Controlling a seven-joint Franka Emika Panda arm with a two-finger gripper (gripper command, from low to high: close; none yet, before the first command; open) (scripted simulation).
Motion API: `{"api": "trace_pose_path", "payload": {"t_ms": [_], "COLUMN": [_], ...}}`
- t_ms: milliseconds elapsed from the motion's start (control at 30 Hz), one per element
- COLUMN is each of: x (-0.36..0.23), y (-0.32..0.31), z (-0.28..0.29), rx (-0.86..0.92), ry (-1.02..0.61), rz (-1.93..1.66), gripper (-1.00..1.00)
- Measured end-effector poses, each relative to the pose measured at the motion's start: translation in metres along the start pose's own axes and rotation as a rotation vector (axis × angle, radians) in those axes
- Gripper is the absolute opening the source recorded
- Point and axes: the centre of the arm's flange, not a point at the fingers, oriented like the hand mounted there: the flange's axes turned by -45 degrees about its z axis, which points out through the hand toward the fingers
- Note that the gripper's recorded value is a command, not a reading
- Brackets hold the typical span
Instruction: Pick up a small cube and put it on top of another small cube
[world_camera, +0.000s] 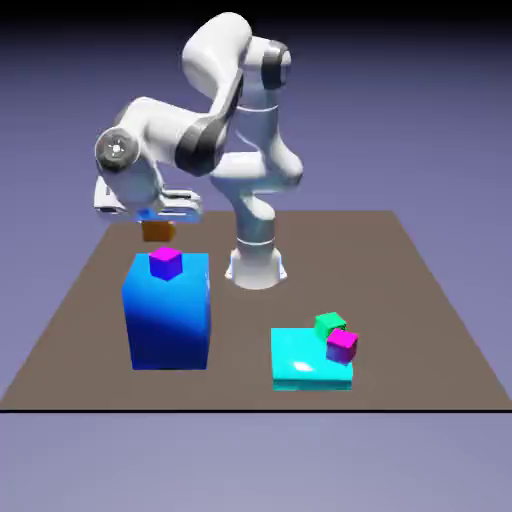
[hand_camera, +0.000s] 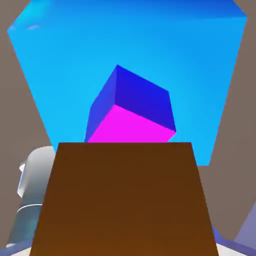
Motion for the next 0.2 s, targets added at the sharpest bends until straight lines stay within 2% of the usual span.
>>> {"api": "trace_pose_path", "payload": {"t_ms": [100, 133, 200], "x": [0.006, 0.006, 0.006], "y": [-0.001, -0.002, -0.001], "z": [0.033, 0.033, 0.033], "rx": [0.001, -0.001, -0.002], "ry": [0.0, 0.0, 0.0], "rz": [-0.001, -0.002, -0.002], "gripper": [-1.0, 1.0, 1.0]}}
